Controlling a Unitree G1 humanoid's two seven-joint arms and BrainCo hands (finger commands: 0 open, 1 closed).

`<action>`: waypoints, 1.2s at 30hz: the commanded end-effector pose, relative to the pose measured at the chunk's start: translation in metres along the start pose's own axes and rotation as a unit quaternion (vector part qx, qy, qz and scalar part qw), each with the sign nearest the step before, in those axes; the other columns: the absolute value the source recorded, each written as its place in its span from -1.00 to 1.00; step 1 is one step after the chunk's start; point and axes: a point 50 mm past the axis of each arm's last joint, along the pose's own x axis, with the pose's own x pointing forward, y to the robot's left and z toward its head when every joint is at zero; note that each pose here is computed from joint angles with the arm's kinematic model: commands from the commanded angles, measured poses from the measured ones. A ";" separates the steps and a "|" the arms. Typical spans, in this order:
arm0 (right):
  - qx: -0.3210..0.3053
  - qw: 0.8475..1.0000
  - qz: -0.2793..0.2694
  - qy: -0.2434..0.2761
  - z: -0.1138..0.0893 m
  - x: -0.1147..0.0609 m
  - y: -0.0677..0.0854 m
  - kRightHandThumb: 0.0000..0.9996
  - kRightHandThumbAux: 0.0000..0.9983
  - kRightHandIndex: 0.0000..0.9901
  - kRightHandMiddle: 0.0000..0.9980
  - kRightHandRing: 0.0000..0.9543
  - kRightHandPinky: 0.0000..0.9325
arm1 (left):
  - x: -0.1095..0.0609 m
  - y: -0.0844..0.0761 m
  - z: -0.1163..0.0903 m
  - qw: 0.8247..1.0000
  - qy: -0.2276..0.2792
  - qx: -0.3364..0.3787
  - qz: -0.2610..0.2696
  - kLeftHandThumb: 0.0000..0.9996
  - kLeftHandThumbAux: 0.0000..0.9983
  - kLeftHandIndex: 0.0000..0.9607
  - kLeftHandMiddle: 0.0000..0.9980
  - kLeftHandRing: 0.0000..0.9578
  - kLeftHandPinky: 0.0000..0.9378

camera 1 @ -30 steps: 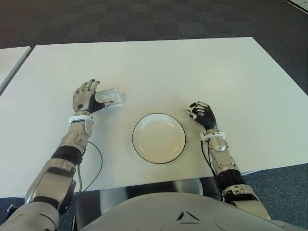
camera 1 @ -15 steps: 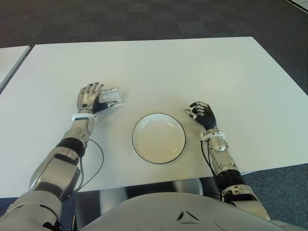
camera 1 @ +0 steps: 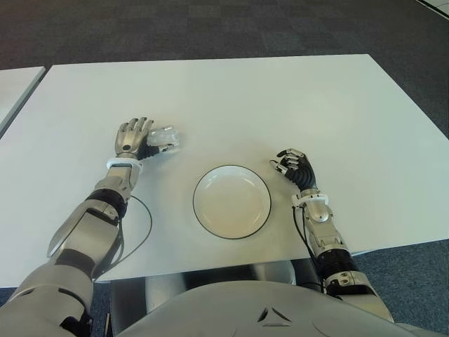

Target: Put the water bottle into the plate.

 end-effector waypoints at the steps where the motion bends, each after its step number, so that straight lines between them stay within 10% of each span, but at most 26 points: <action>1: -0.004 0.999 0.002 0.035 -0.013 -0.008 0.001 0.42 0.46 -0.12 0.40 0.47 0.50 | -0.006 -0.015 0.008 0.999 -0.014 0.010 -0.044 -0.05 -0.69 -1.00 -1.00 -1.00 -1.00; 23: -0.005 0.999 0.002 0.035 -0.013 -0.010 0.000 0.42 0.46 -0.12 0.40 0.47 0.52 | -0.019 -0.040 0.016 0.985 -0.057 0.066 -0.146 0.07 -0.43 -1.00 -1.00 -1.00 -0.96; 36: -0.006 0.999 -0.002 0.045 -0.013 -0.011 -0.001 0.42 0.46 -0.12 0.37 0.43 0.43 | -0.021 -0.044 0.022 0.986 -0.032 0.015 -0.165 0.30 -0.11 -0.54 -0.57 -0.59 -0.41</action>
